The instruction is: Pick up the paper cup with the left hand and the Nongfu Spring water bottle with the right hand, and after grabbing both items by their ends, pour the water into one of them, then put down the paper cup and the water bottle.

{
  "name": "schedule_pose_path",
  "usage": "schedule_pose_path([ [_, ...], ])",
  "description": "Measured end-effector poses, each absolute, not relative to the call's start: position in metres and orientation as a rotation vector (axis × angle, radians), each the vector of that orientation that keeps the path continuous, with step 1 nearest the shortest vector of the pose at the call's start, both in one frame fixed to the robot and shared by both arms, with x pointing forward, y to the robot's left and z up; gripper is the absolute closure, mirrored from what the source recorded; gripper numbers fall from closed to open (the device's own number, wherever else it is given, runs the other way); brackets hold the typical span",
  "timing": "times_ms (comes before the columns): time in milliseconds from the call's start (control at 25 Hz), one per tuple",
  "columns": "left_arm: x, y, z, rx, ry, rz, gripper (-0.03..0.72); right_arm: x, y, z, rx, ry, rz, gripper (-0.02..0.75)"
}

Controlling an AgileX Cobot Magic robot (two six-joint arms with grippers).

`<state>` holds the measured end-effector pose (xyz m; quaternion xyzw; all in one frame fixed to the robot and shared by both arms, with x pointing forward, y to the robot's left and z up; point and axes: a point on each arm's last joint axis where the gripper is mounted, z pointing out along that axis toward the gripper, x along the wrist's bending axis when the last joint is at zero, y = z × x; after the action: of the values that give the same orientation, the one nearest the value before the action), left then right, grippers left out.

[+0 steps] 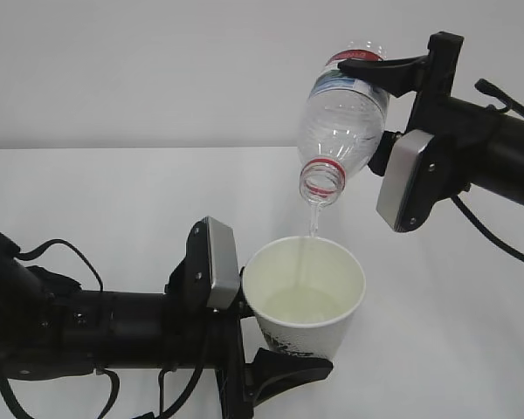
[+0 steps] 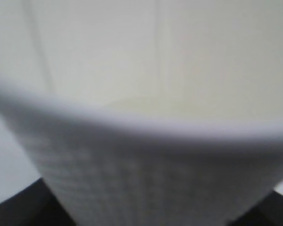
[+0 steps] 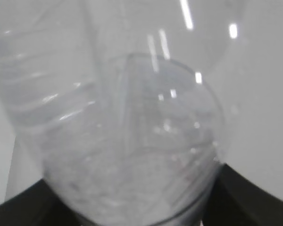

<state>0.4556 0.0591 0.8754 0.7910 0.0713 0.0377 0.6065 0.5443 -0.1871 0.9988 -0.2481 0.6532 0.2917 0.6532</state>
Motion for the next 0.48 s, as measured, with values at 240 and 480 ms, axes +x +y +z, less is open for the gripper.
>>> schedule_pose_path([
  [240,0.4556,0.0592,0.8752,1.831,0.165,0.087,0.142,0.5443,-0.1871,0.9988,-0.562,1.482,0.662,0.26],
  [480,0.4553,0.0591,0.8751,1.832,0.162,0.086,0.142,0.5444,-0.1872,0.999,-0.561,1.481,0.662,0.26],
])
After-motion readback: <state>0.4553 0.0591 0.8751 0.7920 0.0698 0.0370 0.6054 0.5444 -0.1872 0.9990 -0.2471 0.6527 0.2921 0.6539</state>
